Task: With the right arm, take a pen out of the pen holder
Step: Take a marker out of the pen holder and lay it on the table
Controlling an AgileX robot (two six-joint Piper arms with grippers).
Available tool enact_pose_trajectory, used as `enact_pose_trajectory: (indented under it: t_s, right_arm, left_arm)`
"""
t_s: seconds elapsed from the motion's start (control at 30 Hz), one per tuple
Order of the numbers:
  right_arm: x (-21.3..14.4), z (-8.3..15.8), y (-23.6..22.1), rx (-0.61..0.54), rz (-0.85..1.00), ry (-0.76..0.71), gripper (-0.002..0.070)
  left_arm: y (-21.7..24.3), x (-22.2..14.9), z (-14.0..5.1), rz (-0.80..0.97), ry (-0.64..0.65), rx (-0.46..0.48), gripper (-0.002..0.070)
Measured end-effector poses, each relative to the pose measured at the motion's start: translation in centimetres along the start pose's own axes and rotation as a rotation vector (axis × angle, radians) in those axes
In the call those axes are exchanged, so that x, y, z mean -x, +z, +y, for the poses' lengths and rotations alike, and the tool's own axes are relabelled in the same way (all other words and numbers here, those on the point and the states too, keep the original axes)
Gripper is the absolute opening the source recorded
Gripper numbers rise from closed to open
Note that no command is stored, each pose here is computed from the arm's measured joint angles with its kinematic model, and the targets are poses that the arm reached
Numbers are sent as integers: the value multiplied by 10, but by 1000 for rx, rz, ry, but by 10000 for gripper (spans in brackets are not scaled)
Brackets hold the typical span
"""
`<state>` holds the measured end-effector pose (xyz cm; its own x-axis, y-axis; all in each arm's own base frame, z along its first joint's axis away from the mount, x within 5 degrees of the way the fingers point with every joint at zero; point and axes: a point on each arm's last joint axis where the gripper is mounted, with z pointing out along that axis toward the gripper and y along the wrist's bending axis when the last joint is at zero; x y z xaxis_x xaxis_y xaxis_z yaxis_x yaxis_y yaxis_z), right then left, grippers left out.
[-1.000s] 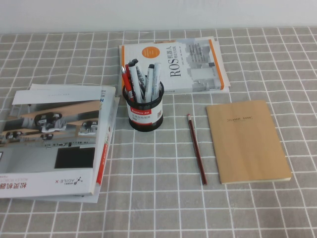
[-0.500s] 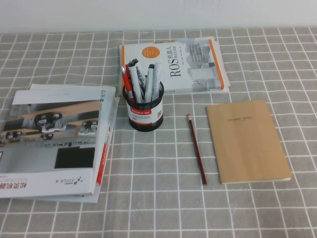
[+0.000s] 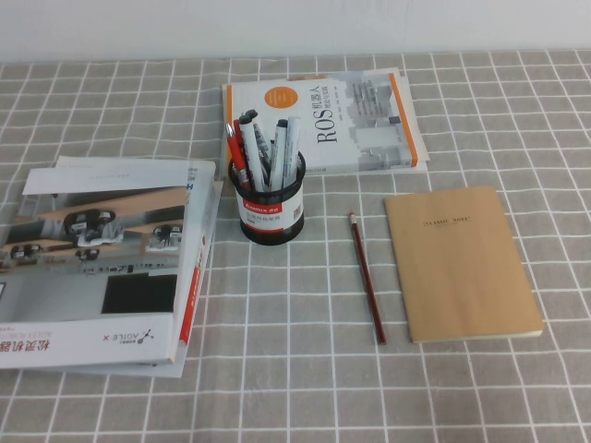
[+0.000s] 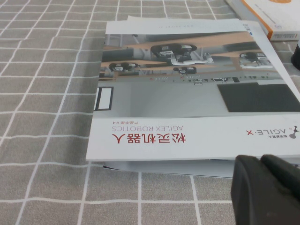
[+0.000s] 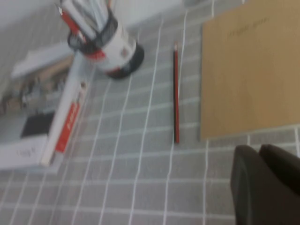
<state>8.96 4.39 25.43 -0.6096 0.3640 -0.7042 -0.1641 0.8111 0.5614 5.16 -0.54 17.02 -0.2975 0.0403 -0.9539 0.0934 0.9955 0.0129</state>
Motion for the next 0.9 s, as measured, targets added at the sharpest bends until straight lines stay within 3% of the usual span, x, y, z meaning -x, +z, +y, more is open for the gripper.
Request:
enact_pose_trajectory:
  t_s: [0.17, 0.47, 0.9]
  right_arm:
    - [26, 10, 16, -40, 180, -54, -12]
    - [73, 21, 53, -69, 304, -134, -12]
    - [84, 91, 139, 21, 434, -391, -12]
  left_arm:
    - [0, 0, 0, 0, 0, 0, -5]
    - [0, 0, 0, 0, 0, 0, -5]
    - [0, 0, 0, 0, 0, 0, -5]
